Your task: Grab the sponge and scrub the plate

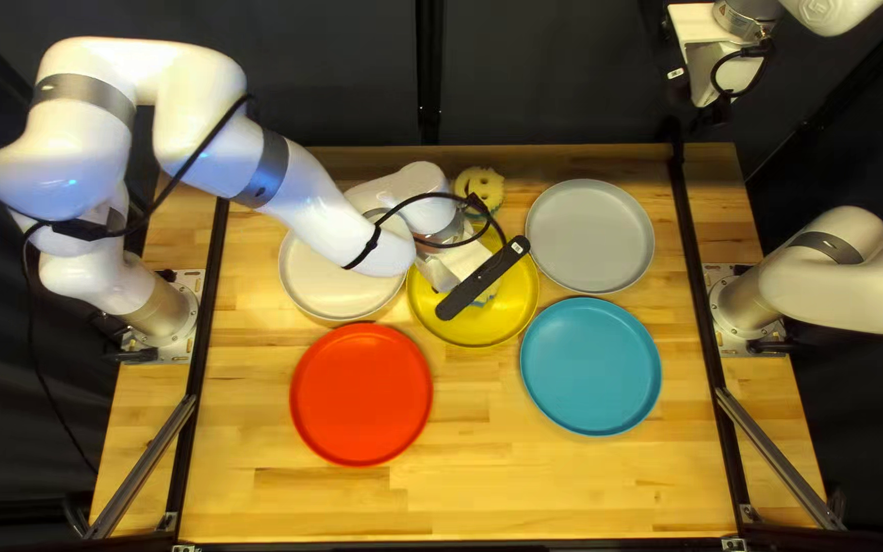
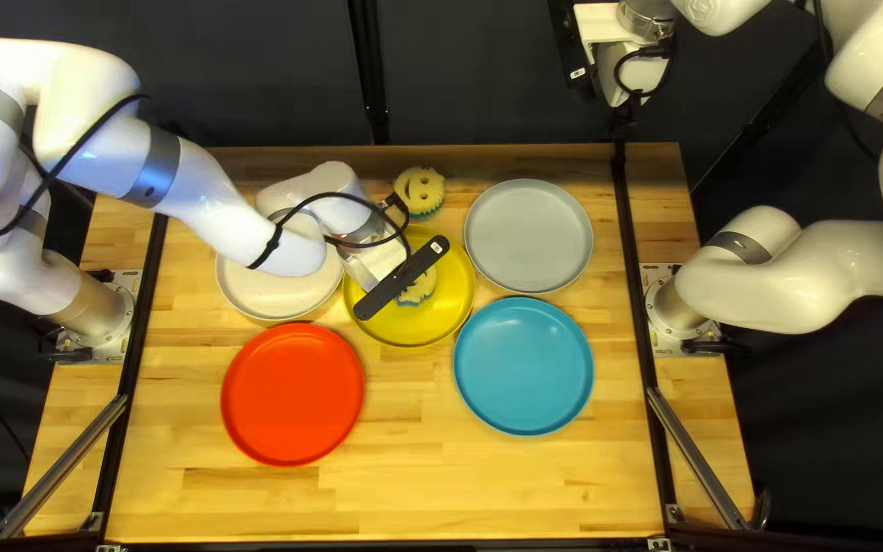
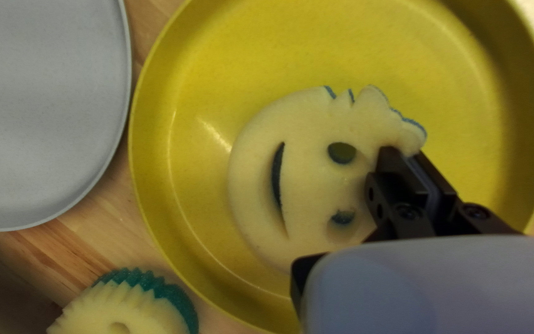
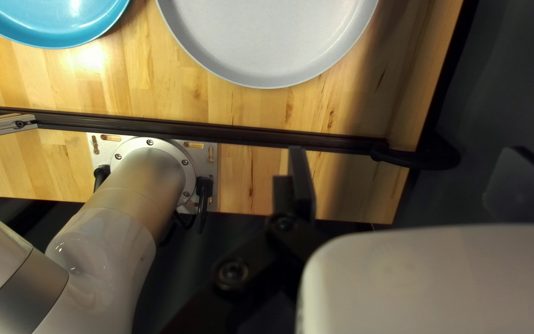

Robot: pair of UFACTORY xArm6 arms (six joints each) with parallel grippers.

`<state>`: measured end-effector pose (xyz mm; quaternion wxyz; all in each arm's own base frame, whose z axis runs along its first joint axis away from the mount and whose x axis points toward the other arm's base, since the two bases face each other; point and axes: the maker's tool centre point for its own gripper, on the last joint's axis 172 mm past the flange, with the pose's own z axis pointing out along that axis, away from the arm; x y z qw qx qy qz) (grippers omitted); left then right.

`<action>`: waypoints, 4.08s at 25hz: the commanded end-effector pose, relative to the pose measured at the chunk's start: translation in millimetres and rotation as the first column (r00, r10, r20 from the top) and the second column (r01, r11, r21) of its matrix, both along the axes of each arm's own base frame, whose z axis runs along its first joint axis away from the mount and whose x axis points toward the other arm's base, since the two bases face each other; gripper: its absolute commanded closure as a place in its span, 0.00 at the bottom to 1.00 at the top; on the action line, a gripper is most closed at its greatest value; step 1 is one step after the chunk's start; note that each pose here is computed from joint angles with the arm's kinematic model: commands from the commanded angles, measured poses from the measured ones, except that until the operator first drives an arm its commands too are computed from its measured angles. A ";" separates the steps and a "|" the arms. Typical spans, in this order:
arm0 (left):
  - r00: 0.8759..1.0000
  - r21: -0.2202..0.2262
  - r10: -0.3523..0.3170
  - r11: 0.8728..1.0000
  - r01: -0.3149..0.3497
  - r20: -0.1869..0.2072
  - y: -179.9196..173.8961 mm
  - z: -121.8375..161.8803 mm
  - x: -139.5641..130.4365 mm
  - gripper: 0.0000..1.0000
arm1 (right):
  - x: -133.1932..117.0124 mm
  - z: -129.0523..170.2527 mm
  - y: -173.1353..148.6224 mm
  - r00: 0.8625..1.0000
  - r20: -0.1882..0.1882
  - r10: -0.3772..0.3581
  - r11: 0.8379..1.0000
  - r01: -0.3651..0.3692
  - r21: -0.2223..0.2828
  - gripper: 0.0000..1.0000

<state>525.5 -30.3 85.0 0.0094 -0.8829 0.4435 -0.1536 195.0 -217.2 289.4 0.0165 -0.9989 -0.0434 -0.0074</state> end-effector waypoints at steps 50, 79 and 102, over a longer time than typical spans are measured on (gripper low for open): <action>0.999 0.060 0.041 0.997 -0.041 0.017 -142.3 -30.0 -146.1 1.00 | 0.0 0.0 0.0 1.000 0.000 0.000 1.000 0.000 0.000 0.00; 0.999 0.082 -0.041 0.996 0.042 -0.011 -189.1 -46.7 -121.7 1.00 | 0.0 0.0 0.0 1.000 0.000 0.000 1.000 0.000 0.000 0.00; 0.998 0.067 0.022 0.998 -0.019 -0.052 -206.2 -50.2 -205.8 1.00 | 0.0 0.0 0.0 1.000 0.000 0.000 1.000 0.000 0.000 0.00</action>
